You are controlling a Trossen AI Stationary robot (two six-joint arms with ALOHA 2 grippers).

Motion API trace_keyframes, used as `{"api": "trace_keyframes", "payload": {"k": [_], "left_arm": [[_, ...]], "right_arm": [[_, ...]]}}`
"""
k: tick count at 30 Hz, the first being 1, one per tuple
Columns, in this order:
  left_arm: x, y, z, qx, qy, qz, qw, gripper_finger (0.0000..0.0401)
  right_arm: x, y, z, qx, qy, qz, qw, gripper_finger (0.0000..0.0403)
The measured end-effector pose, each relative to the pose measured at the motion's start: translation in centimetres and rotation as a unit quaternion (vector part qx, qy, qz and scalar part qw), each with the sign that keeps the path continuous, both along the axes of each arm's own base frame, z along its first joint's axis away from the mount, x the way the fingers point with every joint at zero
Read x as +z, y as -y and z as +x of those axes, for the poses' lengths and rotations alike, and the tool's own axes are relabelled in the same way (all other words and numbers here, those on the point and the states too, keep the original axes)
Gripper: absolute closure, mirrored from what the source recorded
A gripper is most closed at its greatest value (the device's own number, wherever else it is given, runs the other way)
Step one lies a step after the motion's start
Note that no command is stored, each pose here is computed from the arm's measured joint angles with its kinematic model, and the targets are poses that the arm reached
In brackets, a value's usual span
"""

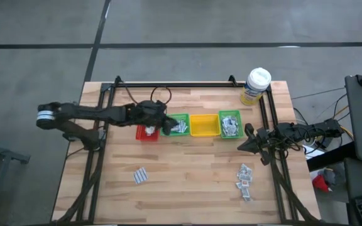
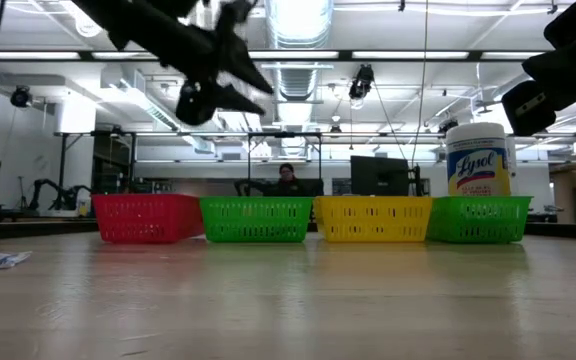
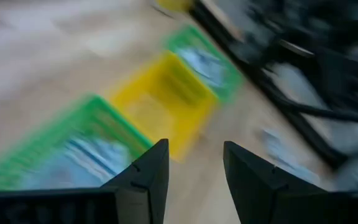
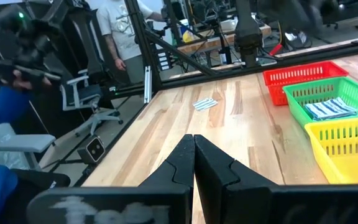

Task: Pick & Place First Aid Supplies
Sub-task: Put the blue bandage into the left green bin

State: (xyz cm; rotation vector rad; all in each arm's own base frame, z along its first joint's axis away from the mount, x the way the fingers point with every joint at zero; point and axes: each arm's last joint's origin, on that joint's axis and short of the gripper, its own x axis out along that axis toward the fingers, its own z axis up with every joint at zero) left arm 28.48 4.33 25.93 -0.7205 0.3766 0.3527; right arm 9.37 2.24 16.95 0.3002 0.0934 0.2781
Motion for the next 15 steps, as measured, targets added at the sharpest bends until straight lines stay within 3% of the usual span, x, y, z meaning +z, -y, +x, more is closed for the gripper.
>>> {"api": "trace_keyframes", "payload": {"k": [5,10,15], "left_arm": [[1.6,2.8,-1.6,-0.084,0.008,-0.084,0.993,0.0257],[1.4,6.5,-2.6,-0.111,-0.029,-0.149,0.982,0.0257],[0.7,10.3,-3.4,-0.103,-0.075,-0.205,0.97,0.0257]], "right_arm": [[0.0,0.0,0.0,0.0,0.0,-0.001,1.0,0.0394],[0.0,0.0,0.0,0.0,0.0,0.0,1.0,0.0394],[0.0,0.0,0.0,0.0,0.0,0.0,1.0,0.0394]]}}
